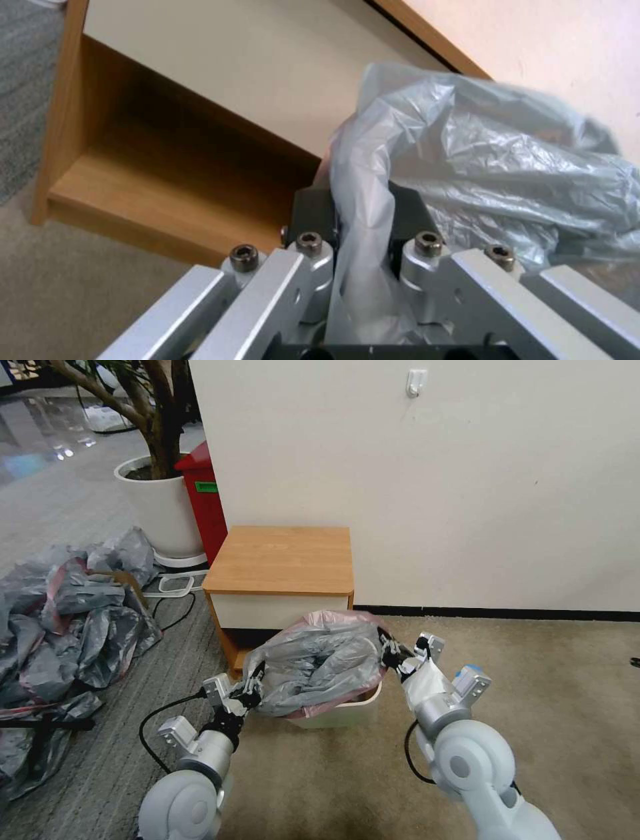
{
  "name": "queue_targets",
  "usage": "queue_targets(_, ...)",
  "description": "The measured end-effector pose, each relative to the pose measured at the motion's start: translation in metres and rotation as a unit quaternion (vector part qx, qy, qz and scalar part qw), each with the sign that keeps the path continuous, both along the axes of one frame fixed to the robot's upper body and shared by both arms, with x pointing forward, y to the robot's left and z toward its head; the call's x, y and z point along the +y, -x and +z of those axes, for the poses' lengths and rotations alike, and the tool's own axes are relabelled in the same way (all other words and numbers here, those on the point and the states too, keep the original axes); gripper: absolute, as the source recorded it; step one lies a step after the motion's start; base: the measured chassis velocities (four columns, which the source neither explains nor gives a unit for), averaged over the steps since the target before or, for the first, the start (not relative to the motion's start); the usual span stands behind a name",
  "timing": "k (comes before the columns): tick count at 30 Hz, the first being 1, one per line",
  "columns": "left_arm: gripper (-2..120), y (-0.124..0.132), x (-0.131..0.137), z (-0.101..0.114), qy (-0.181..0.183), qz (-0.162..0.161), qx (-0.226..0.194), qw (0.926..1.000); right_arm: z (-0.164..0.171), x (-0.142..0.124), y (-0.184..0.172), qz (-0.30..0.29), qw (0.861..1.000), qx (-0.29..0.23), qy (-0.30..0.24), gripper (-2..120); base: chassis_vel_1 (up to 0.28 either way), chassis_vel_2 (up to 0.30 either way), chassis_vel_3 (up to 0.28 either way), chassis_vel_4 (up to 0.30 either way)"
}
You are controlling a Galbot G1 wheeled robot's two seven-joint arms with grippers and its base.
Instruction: Pick up the garbage bag from the table and place it over the trash can.
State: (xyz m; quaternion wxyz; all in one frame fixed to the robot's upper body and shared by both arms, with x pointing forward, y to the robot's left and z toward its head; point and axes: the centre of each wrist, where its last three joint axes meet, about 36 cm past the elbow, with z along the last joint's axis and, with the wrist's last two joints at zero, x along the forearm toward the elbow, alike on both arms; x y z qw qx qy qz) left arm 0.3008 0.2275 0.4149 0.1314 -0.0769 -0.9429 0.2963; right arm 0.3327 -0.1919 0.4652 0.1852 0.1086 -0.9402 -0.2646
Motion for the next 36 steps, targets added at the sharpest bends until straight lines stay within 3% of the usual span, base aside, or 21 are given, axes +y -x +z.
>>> queue_targets(12,9,-0.009,0.003,0.001,0.057,0.008,0.015,0.9983,0.005,-0.002,0.018,0.011,0.999,0.037,-0.035,0,0.0,0.0,0.0,0.0)
queue_targets(18,9,-0.014,0.003,0.009,0.078,0.02,0.037,0.996,-0.03,0.004,0.011,-0.013,1.0,0.009,-0.019,1,0.0,0.0,0.0,0.0)
queue_targets(27,9,-0.014,0.007,0.018,0.093,0.011,0.047,0.9945,-0.073,0.001,-0.005,-0.008,1.0,-0.022,-0.016,0,0.0,0.0,0.0,0.0)
queue_targets(36,9,-0.013,0.007,0.026,0.118,0.008,0.058,0.9912,-0.087,0.002,-0.007,-0.001,1.0,-0.024,-0.02,0,0.0,0.0,0.0,0.0)
